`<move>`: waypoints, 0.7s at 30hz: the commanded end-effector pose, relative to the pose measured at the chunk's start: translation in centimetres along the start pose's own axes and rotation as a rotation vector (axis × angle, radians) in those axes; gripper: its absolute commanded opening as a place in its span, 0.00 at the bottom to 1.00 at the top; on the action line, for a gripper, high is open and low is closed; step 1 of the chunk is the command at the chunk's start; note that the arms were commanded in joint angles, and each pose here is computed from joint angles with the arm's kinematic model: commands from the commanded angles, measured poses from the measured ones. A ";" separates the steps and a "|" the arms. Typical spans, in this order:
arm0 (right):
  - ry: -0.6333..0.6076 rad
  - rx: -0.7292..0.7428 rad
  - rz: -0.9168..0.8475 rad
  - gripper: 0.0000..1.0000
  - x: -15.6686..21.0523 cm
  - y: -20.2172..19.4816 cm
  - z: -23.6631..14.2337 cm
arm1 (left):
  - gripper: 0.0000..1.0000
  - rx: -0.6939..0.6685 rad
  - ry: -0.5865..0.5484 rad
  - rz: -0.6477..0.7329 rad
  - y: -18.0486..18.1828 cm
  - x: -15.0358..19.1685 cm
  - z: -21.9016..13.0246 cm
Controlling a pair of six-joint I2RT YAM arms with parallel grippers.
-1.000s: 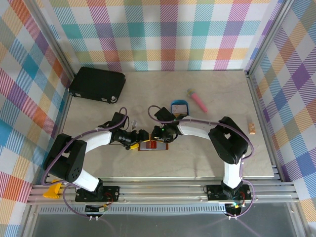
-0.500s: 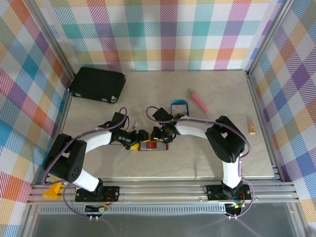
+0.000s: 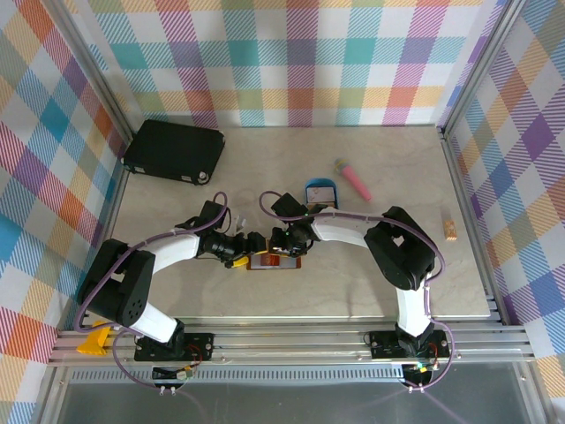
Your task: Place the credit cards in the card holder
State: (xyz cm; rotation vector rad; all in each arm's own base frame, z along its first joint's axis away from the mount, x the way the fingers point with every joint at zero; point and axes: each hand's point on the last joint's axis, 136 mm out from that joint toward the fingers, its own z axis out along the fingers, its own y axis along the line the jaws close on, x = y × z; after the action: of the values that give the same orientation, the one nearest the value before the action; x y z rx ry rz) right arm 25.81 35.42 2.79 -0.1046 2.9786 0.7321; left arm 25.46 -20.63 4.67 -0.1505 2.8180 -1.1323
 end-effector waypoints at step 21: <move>-0.006 -0.049 -0.080 0.22 -0.5 2.6 0.4 | 0.85 -0.022 0.020 -0.011 0.8 0.7 0.4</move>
State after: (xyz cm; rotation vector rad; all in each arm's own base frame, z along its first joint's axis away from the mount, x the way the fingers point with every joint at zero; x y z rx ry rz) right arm 26.08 36.39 2.96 -0.1608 2.9610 0.7409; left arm 25.45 -20.64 4.66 -0.1504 2.8184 -1.1332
